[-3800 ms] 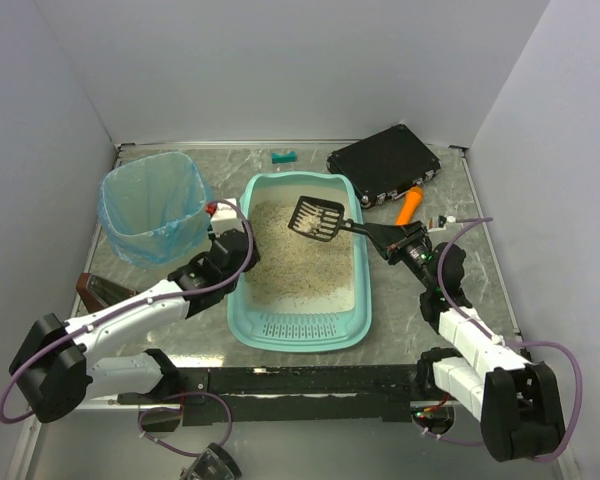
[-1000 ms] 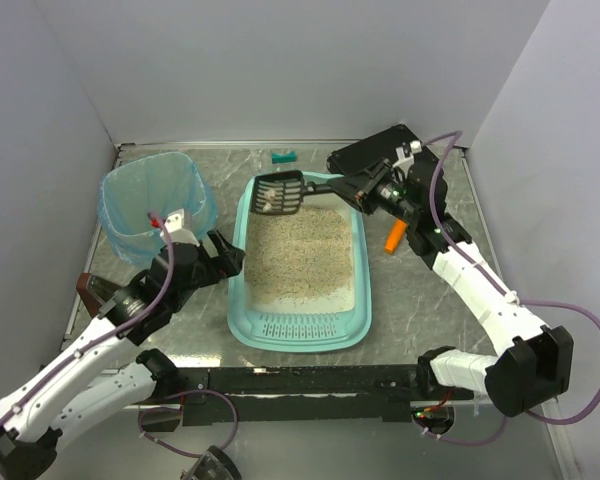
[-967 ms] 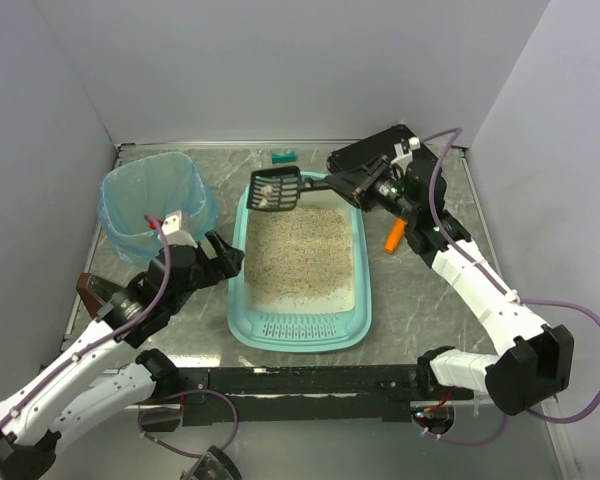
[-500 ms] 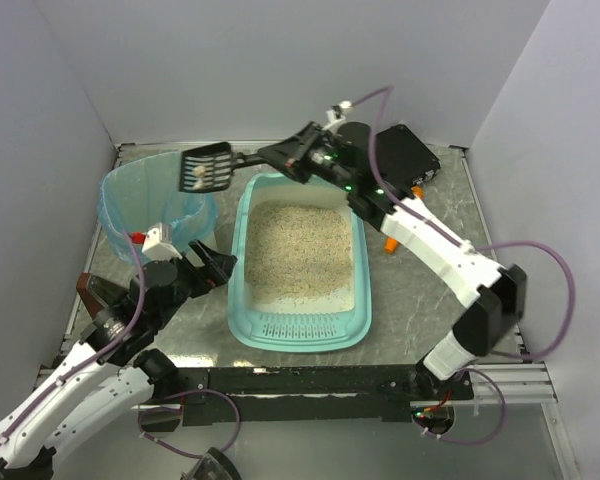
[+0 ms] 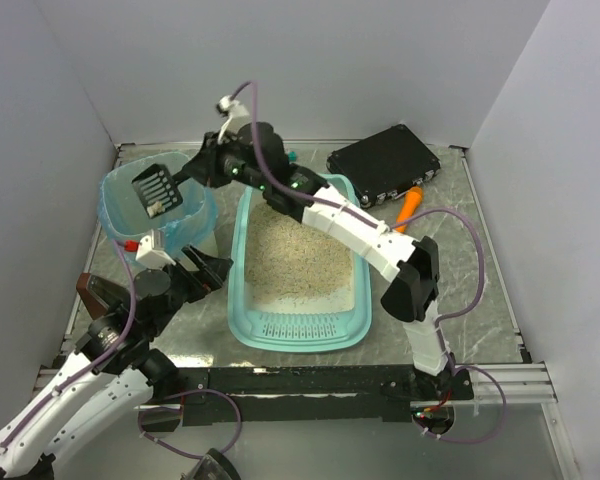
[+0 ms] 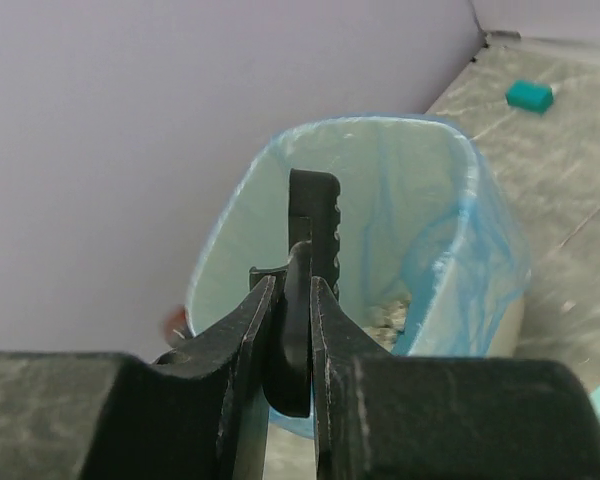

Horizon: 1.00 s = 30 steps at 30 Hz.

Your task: Clean the litter box

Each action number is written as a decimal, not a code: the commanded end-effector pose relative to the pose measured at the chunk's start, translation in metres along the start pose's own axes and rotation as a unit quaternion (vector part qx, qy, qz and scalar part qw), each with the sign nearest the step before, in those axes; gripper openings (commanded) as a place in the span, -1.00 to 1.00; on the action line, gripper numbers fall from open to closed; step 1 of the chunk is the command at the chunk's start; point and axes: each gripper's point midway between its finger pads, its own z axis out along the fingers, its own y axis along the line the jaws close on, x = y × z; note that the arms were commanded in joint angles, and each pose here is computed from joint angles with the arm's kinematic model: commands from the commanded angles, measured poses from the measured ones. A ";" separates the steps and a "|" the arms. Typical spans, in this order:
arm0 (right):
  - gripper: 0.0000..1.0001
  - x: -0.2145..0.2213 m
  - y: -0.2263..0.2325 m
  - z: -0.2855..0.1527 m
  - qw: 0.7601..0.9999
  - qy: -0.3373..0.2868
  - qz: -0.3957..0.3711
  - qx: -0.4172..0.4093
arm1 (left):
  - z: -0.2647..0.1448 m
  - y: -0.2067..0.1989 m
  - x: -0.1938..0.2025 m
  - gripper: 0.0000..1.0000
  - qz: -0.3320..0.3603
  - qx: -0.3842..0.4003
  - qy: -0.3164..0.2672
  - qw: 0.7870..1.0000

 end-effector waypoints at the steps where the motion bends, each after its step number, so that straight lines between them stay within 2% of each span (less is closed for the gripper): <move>1: -1.00 -0.035 0.057 -0.014 0.968 -0.073 -0.221 -0.090 | 0.007 -0.006 0.000 0.94 -0.001 0.009 -0.003 1.000; 4: -1.00 -0.040 0.065 -0.028 0.951 -0.085 -0.278 -0.103 | 0.010 -0.010 0.000 0.94 0.007 0.007 0.003 1.000; 6: -1.00 -0.057 0.077 -0.043 0.937 -0.119 -0.309 -0.116 | 0.013 -0.011 -0.001 0.94 0.020 0.006 0.004 1.000; 8: -1.00 -0.072 0.082 -0.052 0.937 -0.144 -0.300 -0.109 | 0.014 -0.013 0.000 0.94 0.026 0.010 0.006 1.000; 15: -0.98 -0.092 0.100 -0.093 0.967 -0.141 -0.175 -0.119 | 0.021 -0.017 0.005 0.94 0.029 0.016 0.013 0.999; 17: -0.98 -0.109 0.105 -0.115 0.968 -0.168 -0.145 -0.116 | 0.022 -0.018 0.005 0.94 0.032 0.016 0.016 0.999; 20: -1.00 -0.118 0.091 -0.132 0.976 -0.176 -0.087 -0.097 | 0.024 -0.021 0.004 0.94 0.032 0.020 0.017 0.999; 24: -1.00 -0.117 0.059 -0.146 0.985 -0.145 0.007 -0.089 | 0.023 -0.022 0.002 0.94 0.029 0.018 0.012 0.999; 26: -1.00 -0.117 0.061 -0.162 0.982 -0.122 0.057 -0.129 | 0.022 -0.021 -0.001 0.94 0.027 0.014 0.009 0.999; 27: -1.00 -0.111 0.044 -0.163 0.983 -0.114 0.064 -0.130 | 0.021 -0.022 -0.002 0.94 0.025 0.014 0.006 1.000; 28: -1.00 -0.112 0.047 -0.170 0.980 -0.112 0.062 -0.151 | 0.021 -0.023 -0.005 0.94 0.025 0.015 0.003 1.000; 30: -1.00 -0.108 0.034 -0.181 0.982 -0.114 0.062 -0.134 | 0.021 -0.021 -0.007 0.94 0.026 0.006 -0.001 1.000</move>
